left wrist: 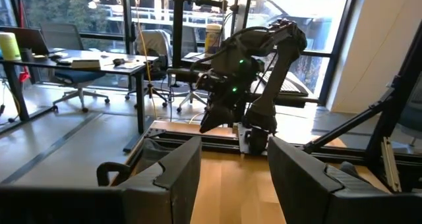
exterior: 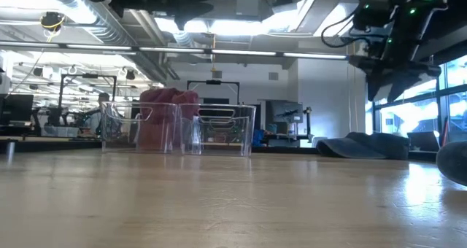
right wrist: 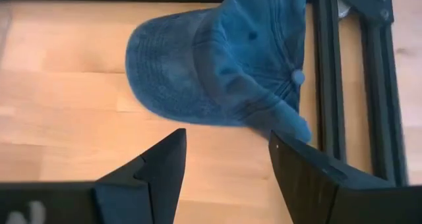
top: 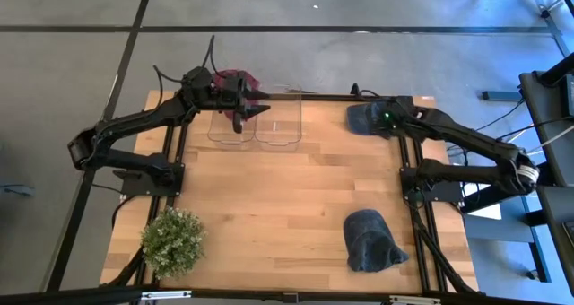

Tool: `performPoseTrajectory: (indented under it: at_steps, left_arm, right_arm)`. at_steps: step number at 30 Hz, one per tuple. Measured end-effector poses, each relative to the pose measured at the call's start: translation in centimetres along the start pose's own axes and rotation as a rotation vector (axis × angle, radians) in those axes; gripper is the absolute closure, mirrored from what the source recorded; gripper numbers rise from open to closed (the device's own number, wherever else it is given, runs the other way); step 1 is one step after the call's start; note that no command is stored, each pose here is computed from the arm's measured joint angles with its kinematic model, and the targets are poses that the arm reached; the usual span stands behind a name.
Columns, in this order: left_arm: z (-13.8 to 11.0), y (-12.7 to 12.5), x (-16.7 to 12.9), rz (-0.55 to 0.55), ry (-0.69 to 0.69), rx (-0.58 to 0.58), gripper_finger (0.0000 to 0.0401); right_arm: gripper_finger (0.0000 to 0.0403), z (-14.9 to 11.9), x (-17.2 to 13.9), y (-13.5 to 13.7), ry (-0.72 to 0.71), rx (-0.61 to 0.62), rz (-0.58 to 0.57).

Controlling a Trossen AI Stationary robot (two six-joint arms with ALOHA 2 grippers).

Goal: Pick & Place hat
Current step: Put the top blue cap into the right transparent bin

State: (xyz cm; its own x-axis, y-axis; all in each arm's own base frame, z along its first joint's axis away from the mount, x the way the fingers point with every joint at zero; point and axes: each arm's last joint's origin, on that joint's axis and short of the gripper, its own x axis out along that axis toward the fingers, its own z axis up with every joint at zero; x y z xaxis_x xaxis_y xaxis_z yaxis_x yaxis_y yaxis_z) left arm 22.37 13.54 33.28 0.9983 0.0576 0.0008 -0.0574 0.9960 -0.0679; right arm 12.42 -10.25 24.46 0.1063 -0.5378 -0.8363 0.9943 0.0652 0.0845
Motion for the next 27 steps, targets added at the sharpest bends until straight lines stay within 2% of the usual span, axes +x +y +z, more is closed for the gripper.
performPoseTrajectory:
  at_steps: [4, 11, 18, 27]
  left_arm:
    - [0.0, 0.0, 0.0, 0.0, 0.001, -0.001, 0.023]
    - [-0.1, 0.0, 0.0, 0.001, 0.007, -0.005, 0.023]
    - [-0.1, 0.0, 0.0, 0.002, 0.007, -0.004, 0.023]
    - [-0.1, 0.0, 0.0, 0.002, 0.007, -0.004, 0.023]
  right_arm:
    - [0.0185, 0.4, 1.1, 0.0, 0.019, -0.122, -0.061]
    - [0.0185, 0.8, 3.3, 0.4, 0.043, -0.179, -0.194]
    - [0.0185, 1.6, 6.3, 1.2, 0.12, -0.295, -0.172]
    - [0.0185, 2.1, 9.2, 0.4, 0.232, -0.426, -0.232]
